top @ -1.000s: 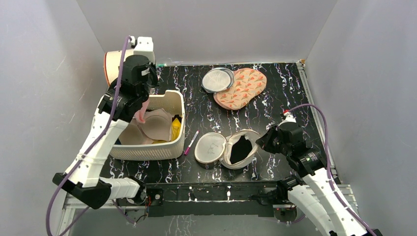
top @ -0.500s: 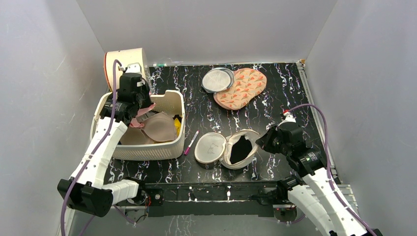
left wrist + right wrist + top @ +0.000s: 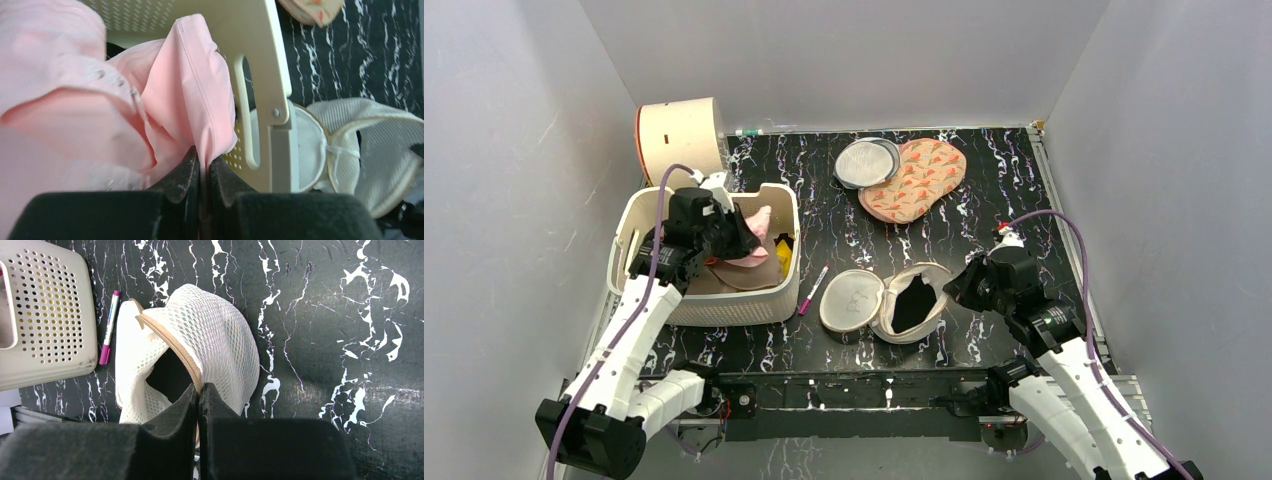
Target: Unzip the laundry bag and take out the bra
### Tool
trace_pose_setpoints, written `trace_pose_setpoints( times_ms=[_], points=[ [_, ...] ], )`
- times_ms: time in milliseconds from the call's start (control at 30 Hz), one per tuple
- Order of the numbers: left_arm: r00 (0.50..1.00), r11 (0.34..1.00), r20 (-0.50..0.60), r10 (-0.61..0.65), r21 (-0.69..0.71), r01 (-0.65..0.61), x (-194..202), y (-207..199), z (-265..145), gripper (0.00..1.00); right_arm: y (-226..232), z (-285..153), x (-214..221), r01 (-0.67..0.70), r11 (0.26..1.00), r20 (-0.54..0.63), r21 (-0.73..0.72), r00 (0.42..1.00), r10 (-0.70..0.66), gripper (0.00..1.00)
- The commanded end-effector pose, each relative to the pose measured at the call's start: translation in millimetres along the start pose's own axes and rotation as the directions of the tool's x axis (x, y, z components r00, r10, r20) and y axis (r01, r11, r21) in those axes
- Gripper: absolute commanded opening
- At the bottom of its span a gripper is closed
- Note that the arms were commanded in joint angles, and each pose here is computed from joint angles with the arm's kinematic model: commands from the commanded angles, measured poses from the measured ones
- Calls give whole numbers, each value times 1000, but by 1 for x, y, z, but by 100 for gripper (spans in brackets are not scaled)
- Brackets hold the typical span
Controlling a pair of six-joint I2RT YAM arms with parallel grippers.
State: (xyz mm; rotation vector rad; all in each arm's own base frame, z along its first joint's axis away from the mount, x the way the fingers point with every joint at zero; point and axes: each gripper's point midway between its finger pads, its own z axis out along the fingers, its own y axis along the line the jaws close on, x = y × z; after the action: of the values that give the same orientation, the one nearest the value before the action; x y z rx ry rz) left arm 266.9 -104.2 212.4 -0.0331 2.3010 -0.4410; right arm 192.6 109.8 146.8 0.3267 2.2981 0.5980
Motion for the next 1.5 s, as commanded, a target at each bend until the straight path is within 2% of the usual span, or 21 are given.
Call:
trace_pose_setpoints(
  times_ms=[0,167,300,433,533,667,800,900,1100,1267,1333,1367,1433,1467],
  points=[
    [989,975,-104,-104,184,122,29,-31,11,0,14,-3,-16,14,999,59,-49,998,-11,0],
    [959,969,-202,-201,100,224,53,-20,27,0,15,-6,-19,22,998,68,-52,998,-18,0],
    [945,957,-187,-267,66,283,61,-14,27,0,15,-5,-17,22,998,63,-52,998,-19,0],
    [946,956,-157,-282,31,290,65,-6,20,1,16,-6,-19,25,998,65,-56,998,-22,0],
    [955,965,-144,-261,-1,263,61,-1,11,27,16,-5,-17,27,998,58,-57,998,-23,0],
    [975,976,-55,-216,-1,217,35,-2,-9,64,16,-4,-16,27,998,53,-56,998,-24,0],
    [982,983,53,-181,53,178,1,-15,-32,80,15,-5,-14,28,998,46,-53,999,-26,0],
    [981,979,89,-171,125,159,-16,-30,-43,93,14,-5,-12,29,998,40,-53,999,-27,0],
    [970,936,43,-237,276,217,-23,-60,-39,98,8,-4,-3,12,999,19,-46,1000,-11,0],
    [949,774,-48,-312,567,283,-15,-111,-33,88,5,0,7,-10,999,-9,-45,1000,9,0],
    [959,772,-57,-279,580,259,-1,-129,-27,86,3,1,11,-18,999,-20,-45,1000,17,0],
    [967,792,-47,-250,565,233,5,-136,-23,85,3,2,12,-21,999,-25,-43,999,20,0],
    [990,831,-40,-136,540,136,28,-165,-13,83,3,2,13,-22,999,-30,-47,999,21,0],
    [995,843,-53,-79,529,95,42,-183,-6,78,3,3,13,-24,999,-31,-47,999,22,0]
  ],
)
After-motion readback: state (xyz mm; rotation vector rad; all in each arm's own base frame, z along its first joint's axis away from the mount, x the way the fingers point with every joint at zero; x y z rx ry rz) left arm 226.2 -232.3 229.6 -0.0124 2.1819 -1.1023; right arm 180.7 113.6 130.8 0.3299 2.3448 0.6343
